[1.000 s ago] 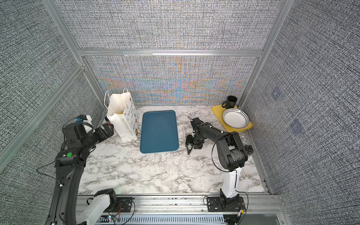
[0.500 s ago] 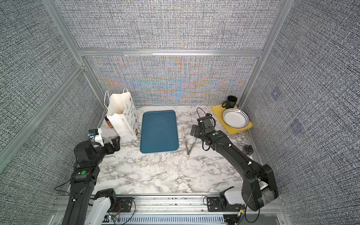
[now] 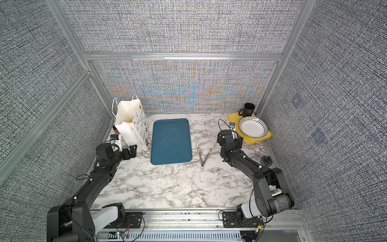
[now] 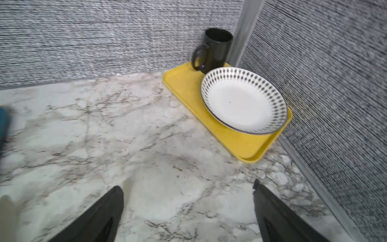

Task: Pack bread into a paper bag
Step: Reset both arms

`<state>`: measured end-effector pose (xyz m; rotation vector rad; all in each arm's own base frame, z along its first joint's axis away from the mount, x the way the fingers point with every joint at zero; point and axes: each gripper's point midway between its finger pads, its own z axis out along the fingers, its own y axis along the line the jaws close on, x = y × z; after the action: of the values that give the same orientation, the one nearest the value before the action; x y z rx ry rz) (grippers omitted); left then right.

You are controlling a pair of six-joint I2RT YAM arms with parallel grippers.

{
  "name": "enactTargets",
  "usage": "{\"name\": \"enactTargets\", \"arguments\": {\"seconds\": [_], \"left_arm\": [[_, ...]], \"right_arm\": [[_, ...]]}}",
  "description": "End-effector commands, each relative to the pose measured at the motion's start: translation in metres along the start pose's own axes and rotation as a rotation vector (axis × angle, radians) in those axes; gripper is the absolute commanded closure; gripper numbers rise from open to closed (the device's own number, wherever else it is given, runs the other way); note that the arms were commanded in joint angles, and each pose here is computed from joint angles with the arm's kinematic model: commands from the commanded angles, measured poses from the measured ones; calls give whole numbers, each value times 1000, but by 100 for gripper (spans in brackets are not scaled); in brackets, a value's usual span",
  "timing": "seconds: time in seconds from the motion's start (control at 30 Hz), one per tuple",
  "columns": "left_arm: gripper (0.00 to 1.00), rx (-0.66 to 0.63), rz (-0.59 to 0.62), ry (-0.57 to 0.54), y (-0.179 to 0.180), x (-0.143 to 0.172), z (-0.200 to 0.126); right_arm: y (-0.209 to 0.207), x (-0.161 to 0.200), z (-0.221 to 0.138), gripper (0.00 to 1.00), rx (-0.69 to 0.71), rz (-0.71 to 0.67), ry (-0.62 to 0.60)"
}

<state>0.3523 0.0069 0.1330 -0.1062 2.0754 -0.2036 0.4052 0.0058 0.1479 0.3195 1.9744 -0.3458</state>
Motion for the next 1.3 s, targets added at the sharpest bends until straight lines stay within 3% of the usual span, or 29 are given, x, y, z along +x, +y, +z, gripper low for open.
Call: {"name": "enactTargets", "arguments": {"seconds": [0.0,0.03,0.13,0.33,0.47,0.57,0.67,0.8,0.97,1.07,1.17,1.27], "left_arm": [[1,-219,-49,-164,38,-27,-5],[1,-244,-51,-182,42,-28,-6],[1,-156,75,-207,27,-24,2],[1,-86,65,-222,18,-2,30],[1,-10,190,-211,-10,11,48],[1,-128,144,-159,8,10,53],[1,-132,148,-156,8,10,54],[1,-136,147,-158,8,10,53],[1,-137,147,-158,8,10,53],[1,-138,147,-158,8,10,53],[1,-138,147,-158,8,9,53],[1,-138,147,-157,8,10,53]], "right_arm": [[-7,-24,-2,1,-5,105,-160],[-9,-19,1,1,4,91,-148],[-9,-10,14,1,14,72,-90],[-4,-20,16,1,-56,24,-185],[-8,-23,21,1,-111,28,-181],[1,-25,12,1,-202,-27,-223],[0,-25,5,1,-217,-78,-260],[-14,-22,-2,1,-228,-39,-276],[-24,17,-14,1,-250,-38,-221],[-21,19,-39,1,-321,-50,-356],[-4,28,-40,1,-410,-100,-366],[-6,32,-32,1,-398,-81,-377]]}}
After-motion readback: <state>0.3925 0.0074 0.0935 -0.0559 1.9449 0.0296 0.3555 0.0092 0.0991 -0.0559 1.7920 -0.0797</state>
